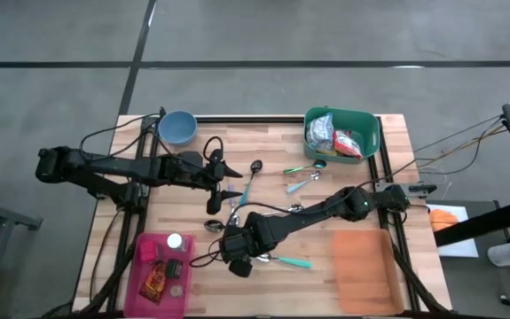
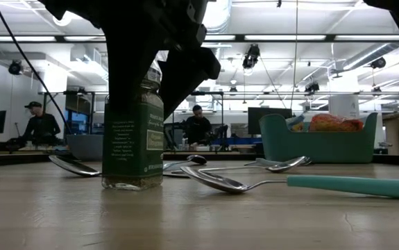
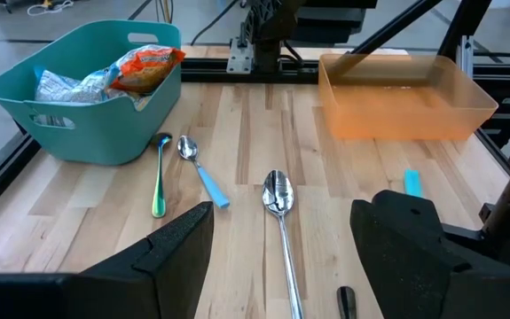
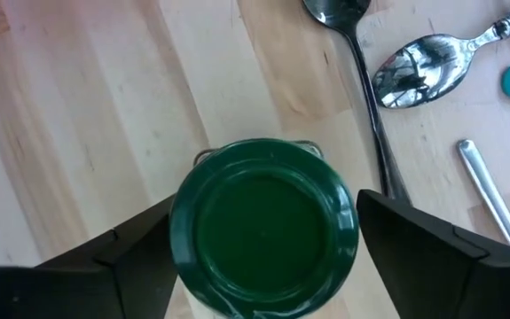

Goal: Pick & Place Food Item
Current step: Put the green seasoning bottle into the pink bin

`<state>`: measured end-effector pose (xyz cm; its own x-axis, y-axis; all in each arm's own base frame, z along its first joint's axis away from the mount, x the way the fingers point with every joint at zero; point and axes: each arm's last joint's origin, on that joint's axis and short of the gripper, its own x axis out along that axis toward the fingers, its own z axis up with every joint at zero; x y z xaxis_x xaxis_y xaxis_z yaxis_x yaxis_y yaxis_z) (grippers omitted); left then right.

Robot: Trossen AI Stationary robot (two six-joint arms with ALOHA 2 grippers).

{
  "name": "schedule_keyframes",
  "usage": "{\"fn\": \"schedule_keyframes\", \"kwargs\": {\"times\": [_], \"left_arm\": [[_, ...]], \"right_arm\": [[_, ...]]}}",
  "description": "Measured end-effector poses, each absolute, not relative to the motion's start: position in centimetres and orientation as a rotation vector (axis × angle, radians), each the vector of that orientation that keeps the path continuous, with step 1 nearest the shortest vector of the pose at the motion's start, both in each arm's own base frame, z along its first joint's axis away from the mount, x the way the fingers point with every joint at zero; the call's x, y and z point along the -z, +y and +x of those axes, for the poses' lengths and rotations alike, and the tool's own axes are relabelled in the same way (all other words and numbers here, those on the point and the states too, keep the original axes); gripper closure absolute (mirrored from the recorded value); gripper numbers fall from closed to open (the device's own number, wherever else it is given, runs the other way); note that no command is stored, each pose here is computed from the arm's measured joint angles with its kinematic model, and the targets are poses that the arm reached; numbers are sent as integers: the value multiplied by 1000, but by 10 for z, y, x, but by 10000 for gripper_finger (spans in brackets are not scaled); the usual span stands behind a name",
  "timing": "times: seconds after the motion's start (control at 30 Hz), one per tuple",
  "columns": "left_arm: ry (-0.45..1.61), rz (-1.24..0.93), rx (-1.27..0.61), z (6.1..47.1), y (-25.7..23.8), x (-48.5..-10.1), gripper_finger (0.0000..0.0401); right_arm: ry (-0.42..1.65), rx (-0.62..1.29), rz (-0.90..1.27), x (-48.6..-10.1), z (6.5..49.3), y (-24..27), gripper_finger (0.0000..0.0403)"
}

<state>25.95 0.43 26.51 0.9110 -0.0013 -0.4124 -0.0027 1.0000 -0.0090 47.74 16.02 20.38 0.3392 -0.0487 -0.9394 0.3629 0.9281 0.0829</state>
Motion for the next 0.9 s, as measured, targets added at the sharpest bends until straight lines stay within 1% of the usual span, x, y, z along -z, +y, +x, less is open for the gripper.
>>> {"fn": "schedule_keyframes", "kwargs": {"times": [0.17, 0.33, 0.53, 0.8, 0.9], "left_arm": [[425, -9, 0, 260, 4, -265, 132], [425, -9, 0, 260, 4, -265, 132], [430, -9, 0, 259, 4, -265, 132], [436, -9, 0, 259, 4, -264, 132], [439, -10, 0, 259, 4, -264, 132]], "right_arm": [[1202, 265, 284, -206, 477, 160, 82], [1193, 267, 250, -216, 473, 162, 81], [1137, 265, 198, -245, 461, 167, 81], [987, 293, 73, -288, 435, 185, 81], [955, 291, 42, -299, 425, 191, 81]]}}
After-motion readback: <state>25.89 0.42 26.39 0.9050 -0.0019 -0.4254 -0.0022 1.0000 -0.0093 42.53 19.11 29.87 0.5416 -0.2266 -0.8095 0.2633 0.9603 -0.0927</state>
